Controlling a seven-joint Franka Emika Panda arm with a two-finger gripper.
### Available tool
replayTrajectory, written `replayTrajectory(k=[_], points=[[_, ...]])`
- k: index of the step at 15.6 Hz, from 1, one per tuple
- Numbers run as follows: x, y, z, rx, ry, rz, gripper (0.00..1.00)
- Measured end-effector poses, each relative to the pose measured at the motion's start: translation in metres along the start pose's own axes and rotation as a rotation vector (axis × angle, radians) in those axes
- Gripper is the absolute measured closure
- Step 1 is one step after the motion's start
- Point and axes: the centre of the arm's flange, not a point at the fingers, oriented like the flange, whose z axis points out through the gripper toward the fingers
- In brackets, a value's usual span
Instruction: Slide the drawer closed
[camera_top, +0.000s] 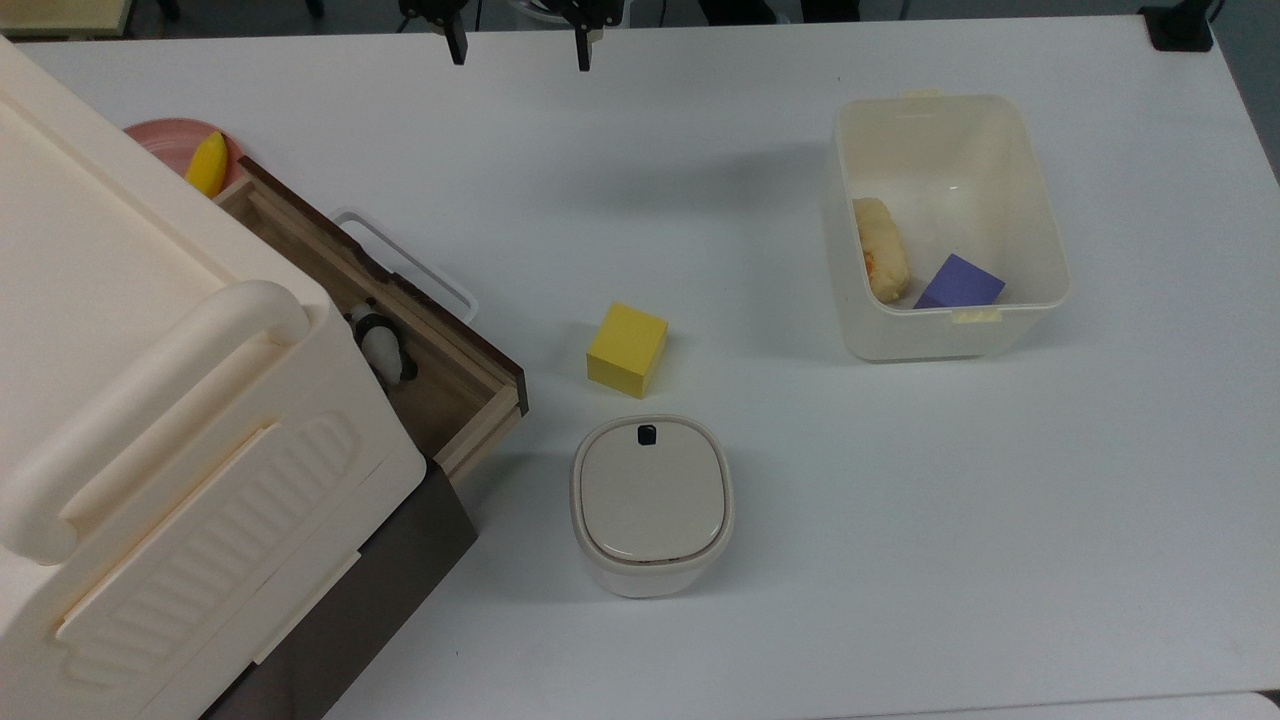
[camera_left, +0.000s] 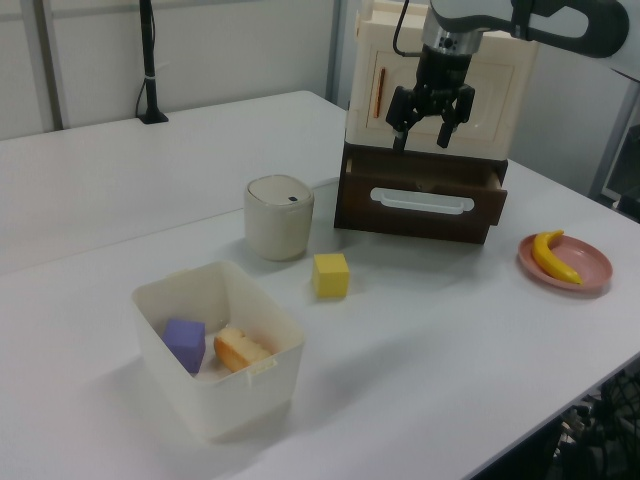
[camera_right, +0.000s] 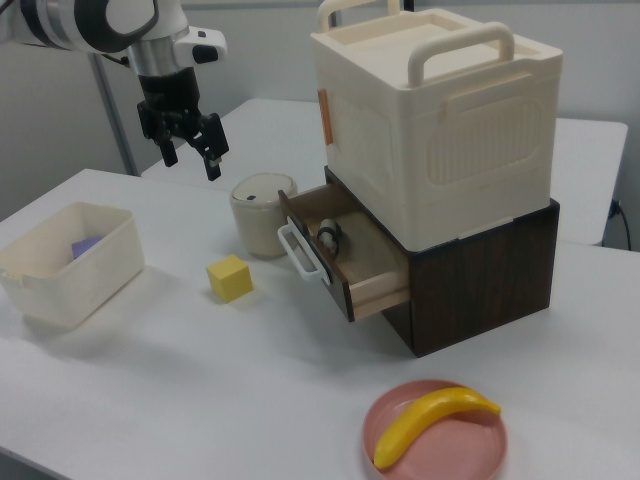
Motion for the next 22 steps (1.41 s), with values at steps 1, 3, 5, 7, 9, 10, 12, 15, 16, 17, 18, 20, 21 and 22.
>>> replayTrajectory(k=[1,3,5,7,9,10,12,15,16,17,18,20,21,22], points=[[0.000,0.000,0.000,0.000,0.001,0.000,0.00],[0.000,0.003,-0.001,0.000,0.002,0.003,0.00],[0.000,0.003,-0.001,0.000,0.002,0.003,0.00],[0.000,0.003,-0.001,0.000,0.002,0.001,0.00],[0.000,0.005,-0.002,0.000,0.003,0.005,0.00],[0.000,0.006,-0.002,0.000,0.003,0.006,0.00],[0.000,0.006,-0.002,0.000,0.004,0.005,0.00],[0.000,0.006,-0.001,0.000,0.001,-0.006,0.11],[-0.001,0.005,0.001,0.013,-0.005,-0.005,0.26],[-0.001,0.003,0.003,0.037,-0.009,-0.003,0.37],[-0.001,0.001,0.004,0.062,-0.013,-0.001,0.56],[-0.002,-0.001,0.005,0.076,-0.017,0.000,0.80],[-0.002,-0.001,0.009,0.083,-0.027,0.010,0.96],[-0.003,-0.001,0.015,0.085,-0.040,0.024,0.99]])
